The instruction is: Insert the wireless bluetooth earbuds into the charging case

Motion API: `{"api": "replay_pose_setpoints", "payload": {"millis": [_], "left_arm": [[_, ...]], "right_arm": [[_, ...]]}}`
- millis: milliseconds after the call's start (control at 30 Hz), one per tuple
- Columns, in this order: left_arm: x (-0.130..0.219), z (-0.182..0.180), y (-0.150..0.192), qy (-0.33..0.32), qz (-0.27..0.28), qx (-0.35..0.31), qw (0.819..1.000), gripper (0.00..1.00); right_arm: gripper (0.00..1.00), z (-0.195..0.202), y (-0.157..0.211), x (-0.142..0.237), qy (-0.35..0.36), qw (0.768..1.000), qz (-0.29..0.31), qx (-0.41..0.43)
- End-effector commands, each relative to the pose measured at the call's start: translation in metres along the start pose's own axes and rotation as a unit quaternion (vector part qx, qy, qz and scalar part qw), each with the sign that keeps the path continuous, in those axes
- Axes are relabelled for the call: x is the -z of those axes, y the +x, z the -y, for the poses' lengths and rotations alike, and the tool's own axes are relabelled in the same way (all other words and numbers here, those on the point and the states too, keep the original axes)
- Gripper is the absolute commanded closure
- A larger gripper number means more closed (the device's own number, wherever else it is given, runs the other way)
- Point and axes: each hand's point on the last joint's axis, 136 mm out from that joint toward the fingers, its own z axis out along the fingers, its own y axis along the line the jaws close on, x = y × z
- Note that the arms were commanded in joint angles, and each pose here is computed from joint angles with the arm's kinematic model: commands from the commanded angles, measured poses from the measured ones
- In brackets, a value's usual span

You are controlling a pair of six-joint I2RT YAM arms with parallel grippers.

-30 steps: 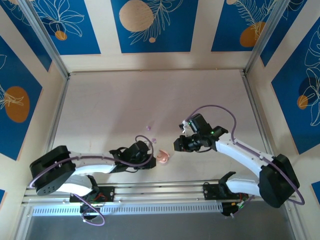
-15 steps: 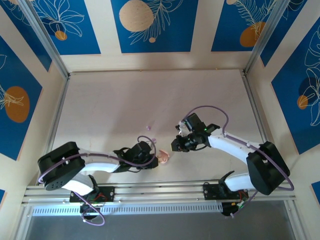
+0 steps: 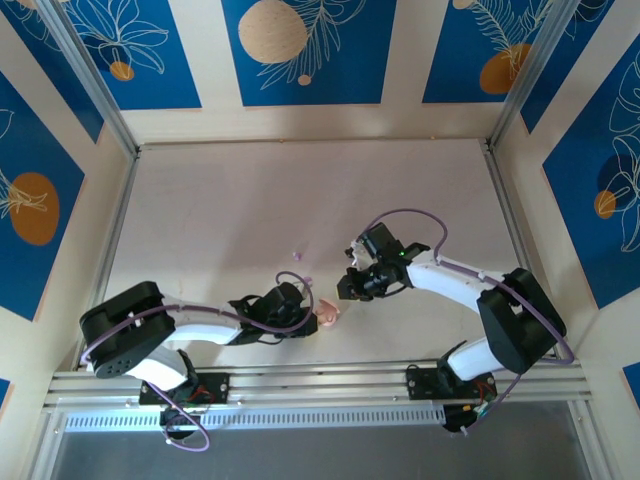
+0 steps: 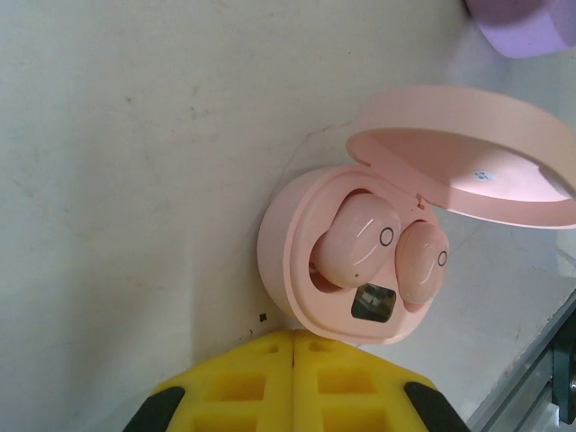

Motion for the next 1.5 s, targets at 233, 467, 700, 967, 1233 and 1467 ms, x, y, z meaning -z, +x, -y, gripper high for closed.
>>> {"api": "replay_pose_setpoints", "payload": {"millis": [233,467,700,967,1233,1467], "left_arm": [[-0.008,0.004,-0.007,-0.005,0.011,-0.020,1.000,1.00],[-0.008,0.005,-0.008,-0.006,0.013,-0.024,1.000,1.00],[-0.008,0.004,-0.009,-0.009,0.013,-0.027,1.000,1.00],[-0.006,0.001,-0.008,-0.014,0.016,-0.028,0.999,1.00],[0.017,-0.011,-0.009,-0.035,0.037,-0.026,0.998,1.00],[0.057,-0.032,-0.020,-0.078,0.057,-0.027,0.995,0.80]], "right_arm": [[0.82,-0.018,0.005,-0.005,-0.016,0.999,-0.018,0.025],[0.82,-0.022,0.012,-0.009,-0.013,0.999,-0.029,0.032],[0.82,-0.026,0.021,-0.012,-0.011,0.998,-0.040,0.039],[0.82,-0.034,0.027,-0.013,-0.008,0.997,-0.046,0.054],[0.82,-0.038,0.027,-0.010,0.003,0.997,-0.038,0.063],[0.78,-0.042,0.028,-0.016,0.020,0.996,-0.045,0.074]]}}
